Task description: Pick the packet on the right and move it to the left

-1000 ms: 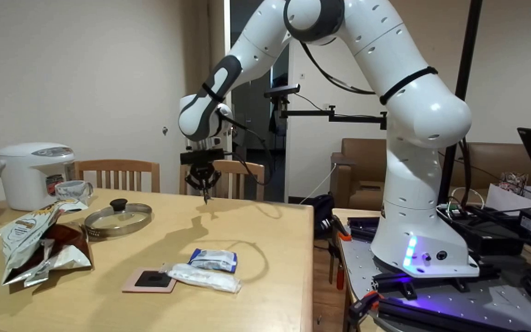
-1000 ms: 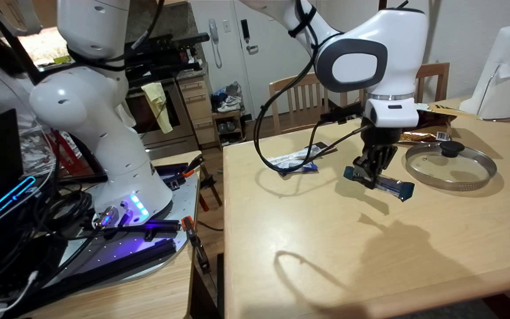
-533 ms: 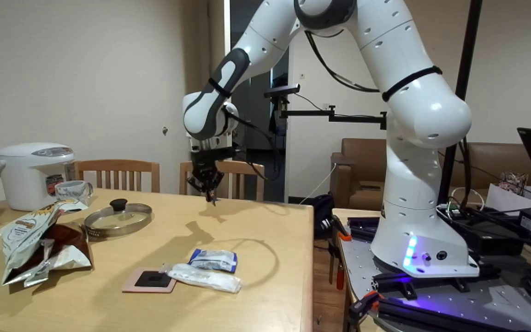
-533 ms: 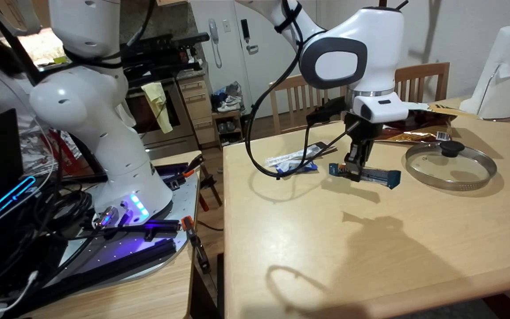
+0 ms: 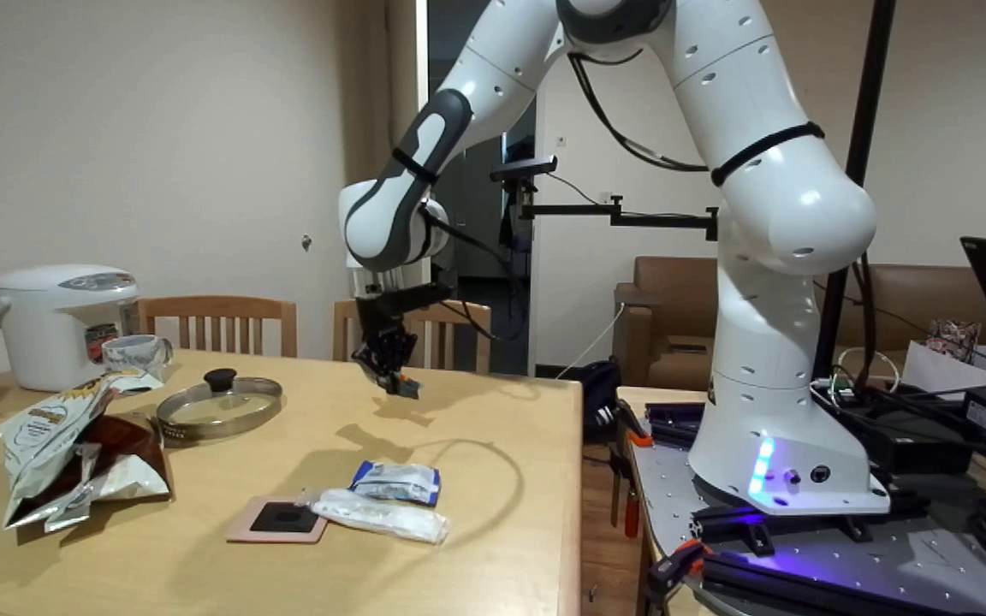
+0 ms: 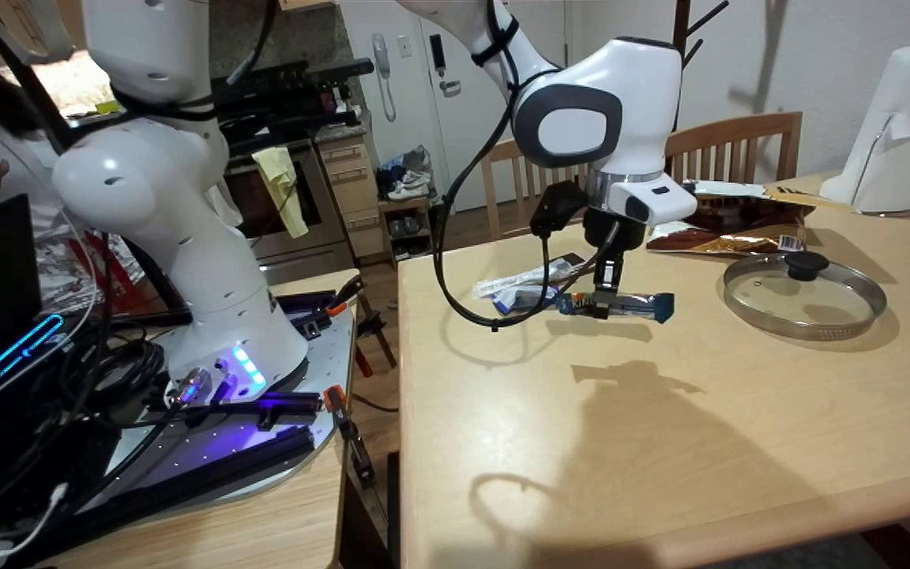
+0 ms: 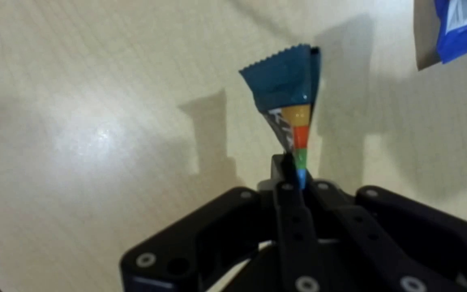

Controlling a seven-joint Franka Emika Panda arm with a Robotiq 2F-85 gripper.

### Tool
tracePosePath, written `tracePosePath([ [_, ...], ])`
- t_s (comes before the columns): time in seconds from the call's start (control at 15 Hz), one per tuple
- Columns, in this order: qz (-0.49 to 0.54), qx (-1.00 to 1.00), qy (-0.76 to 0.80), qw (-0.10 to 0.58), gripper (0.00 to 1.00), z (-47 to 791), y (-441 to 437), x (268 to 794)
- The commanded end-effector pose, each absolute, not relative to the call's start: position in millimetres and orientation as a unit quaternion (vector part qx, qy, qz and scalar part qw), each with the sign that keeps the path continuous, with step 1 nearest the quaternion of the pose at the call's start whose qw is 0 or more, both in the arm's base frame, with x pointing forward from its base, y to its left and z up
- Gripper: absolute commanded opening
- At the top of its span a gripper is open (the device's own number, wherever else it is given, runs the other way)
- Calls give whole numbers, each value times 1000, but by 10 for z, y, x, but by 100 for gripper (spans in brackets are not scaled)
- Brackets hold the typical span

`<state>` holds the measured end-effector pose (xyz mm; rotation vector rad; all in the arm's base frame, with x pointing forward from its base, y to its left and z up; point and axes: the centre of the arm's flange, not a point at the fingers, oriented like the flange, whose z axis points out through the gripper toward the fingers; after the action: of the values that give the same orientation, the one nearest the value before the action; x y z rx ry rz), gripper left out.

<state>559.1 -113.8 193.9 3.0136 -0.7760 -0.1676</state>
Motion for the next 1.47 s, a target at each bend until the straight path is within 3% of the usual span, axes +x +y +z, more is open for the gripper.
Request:
tracePosePath([
  [0.0, -55, 982, -183, 7, 0, 1944, -915, 5407],
  [1.4, -93, 972, -213, 36, 0, 1344, 104, 5027],
])
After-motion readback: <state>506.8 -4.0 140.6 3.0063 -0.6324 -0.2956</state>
